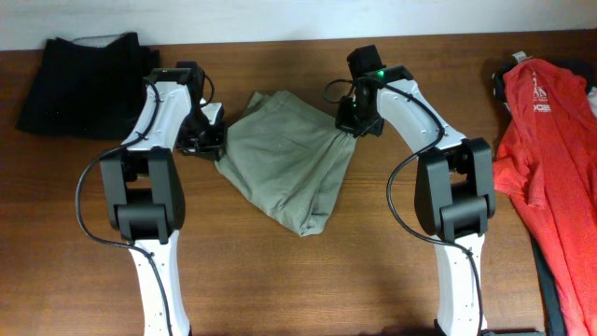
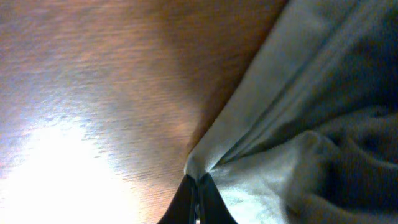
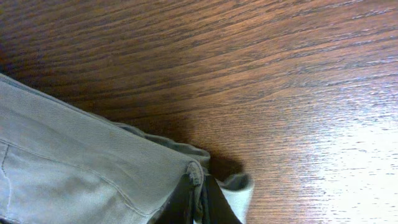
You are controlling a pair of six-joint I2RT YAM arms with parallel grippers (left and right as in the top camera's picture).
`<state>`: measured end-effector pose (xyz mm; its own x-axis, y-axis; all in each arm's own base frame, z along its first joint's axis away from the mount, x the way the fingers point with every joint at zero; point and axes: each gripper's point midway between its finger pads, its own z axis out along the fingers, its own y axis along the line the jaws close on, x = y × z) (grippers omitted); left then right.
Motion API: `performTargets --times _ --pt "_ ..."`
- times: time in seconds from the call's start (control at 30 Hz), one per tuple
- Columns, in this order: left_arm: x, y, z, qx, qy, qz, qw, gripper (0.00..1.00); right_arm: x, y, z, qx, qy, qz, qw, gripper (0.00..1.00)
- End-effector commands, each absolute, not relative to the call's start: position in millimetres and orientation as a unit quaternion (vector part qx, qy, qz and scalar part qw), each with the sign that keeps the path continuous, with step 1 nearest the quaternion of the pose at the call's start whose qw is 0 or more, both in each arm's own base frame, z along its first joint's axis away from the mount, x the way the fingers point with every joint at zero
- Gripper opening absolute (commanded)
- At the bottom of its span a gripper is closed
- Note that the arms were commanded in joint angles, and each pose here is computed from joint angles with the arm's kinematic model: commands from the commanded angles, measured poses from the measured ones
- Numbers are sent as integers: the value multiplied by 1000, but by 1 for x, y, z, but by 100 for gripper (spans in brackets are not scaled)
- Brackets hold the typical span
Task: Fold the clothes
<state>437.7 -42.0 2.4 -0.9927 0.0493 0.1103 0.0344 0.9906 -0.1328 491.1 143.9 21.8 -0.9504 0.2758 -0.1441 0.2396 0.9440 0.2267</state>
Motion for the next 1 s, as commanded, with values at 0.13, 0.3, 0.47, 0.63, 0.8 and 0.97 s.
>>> performTargets --times 0.13,0.3,0.47,0.63,0.8,0.97 --pt "411 49 7 104 -977 -163 94 1 490 129 9 144 984 69 84 4" --pt "404 67 9 128 -972 -167 107 1 492 127 9 144 983 64 89 4" --pt "404 69 9 130 -972 -166 107 3 499 147 14 133 979 119 94 4" --pt "407 67 7 132 -973 -160 100 52 502 180 21 58 978 171 106 4" --pt "419 66 29 137 -976 -154 72 50 501 193 31 41 975 183 116 4" --pt "439 64 71 164 -977 -137 -2 57 494 218 69 -35 963 229 138 4"
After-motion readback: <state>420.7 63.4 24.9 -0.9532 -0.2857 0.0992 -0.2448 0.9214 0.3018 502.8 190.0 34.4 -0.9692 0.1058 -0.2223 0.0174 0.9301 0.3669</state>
